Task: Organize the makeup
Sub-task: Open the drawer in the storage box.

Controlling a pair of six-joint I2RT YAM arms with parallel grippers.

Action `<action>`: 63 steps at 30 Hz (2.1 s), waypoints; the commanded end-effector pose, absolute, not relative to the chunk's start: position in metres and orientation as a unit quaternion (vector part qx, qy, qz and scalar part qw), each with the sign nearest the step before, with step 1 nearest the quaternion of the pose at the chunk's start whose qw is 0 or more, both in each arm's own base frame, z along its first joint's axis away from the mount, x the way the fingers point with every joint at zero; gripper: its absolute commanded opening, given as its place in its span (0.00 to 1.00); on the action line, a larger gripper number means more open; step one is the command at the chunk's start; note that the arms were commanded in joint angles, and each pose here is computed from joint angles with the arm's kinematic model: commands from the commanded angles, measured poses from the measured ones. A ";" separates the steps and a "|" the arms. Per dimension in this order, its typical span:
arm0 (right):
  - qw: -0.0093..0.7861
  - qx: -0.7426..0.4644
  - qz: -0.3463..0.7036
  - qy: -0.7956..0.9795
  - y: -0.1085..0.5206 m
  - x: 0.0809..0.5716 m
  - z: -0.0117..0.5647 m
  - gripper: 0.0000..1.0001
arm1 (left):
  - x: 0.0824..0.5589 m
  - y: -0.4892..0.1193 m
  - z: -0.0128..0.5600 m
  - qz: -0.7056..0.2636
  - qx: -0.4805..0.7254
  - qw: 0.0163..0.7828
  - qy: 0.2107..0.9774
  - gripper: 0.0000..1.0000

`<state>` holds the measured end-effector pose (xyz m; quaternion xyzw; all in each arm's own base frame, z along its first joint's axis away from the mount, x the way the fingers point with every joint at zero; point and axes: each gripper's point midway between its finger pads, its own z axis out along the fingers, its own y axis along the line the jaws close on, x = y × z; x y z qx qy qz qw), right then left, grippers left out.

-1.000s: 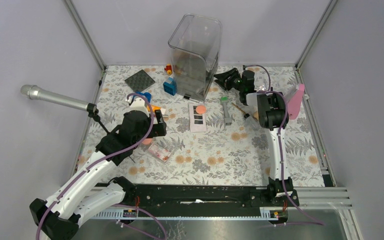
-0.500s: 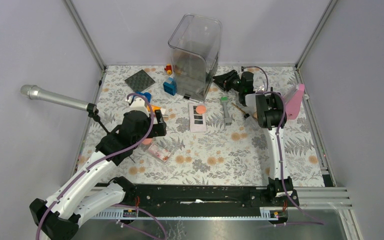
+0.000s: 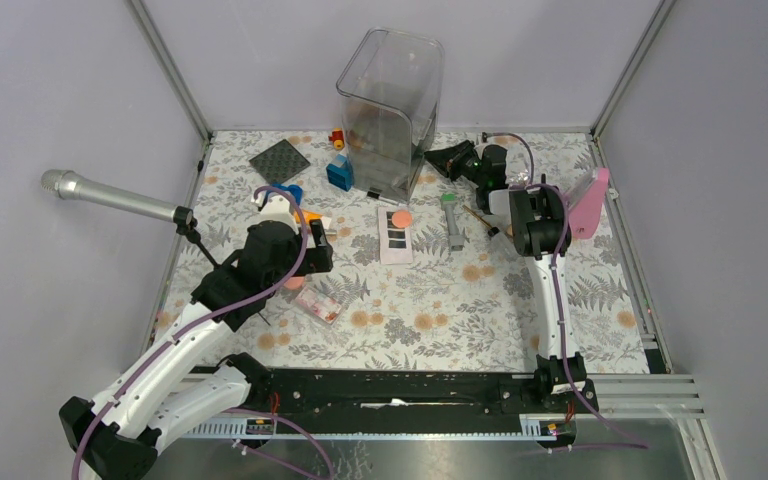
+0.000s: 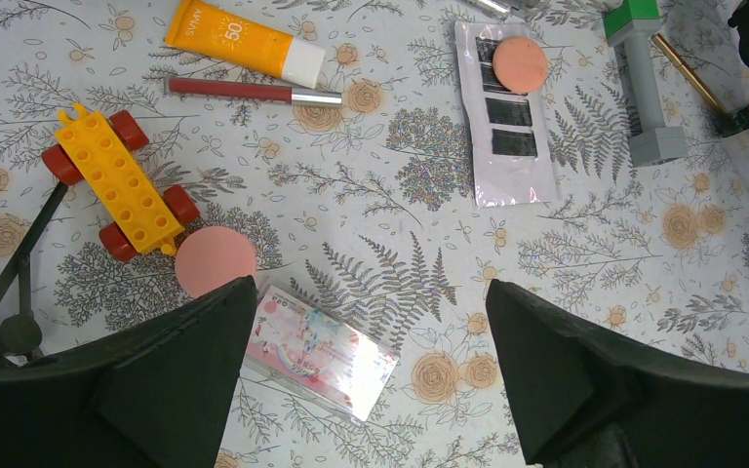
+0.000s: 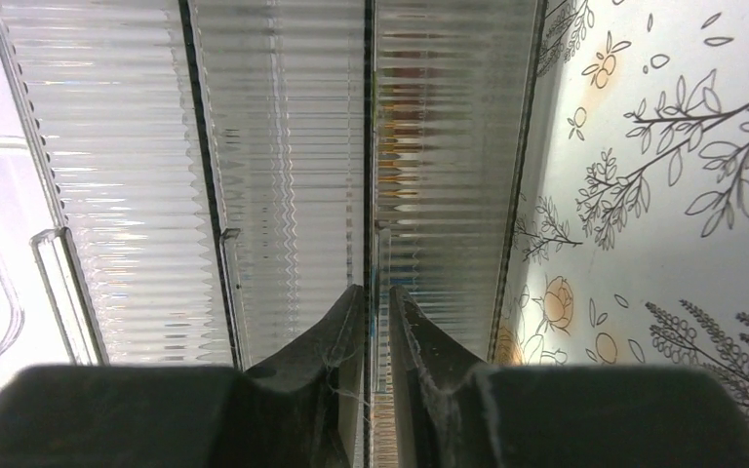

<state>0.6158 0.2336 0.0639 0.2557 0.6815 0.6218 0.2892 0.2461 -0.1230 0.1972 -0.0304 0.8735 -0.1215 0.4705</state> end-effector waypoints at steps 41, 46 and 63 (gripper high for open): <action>0.388 0.273 0.521 0.710 0.112 0.581 0.062 0.02 | 0.251 -0.127 0.210 -0.134 -0.027 0.489 0.861 0.99; 0.390 0.267 0.516 0.714 0.105 0.577 0.061 0.05 | 0.251 -0.126 0.210 -0.134 -0.027 0.490 0.861 0.99; 0.403 0.251 0.474 0.741 0.087 0.584 0.074 0.06 | 0.251 -0.126 0.210 -0.134 -0.027 0.490 0.861 0.99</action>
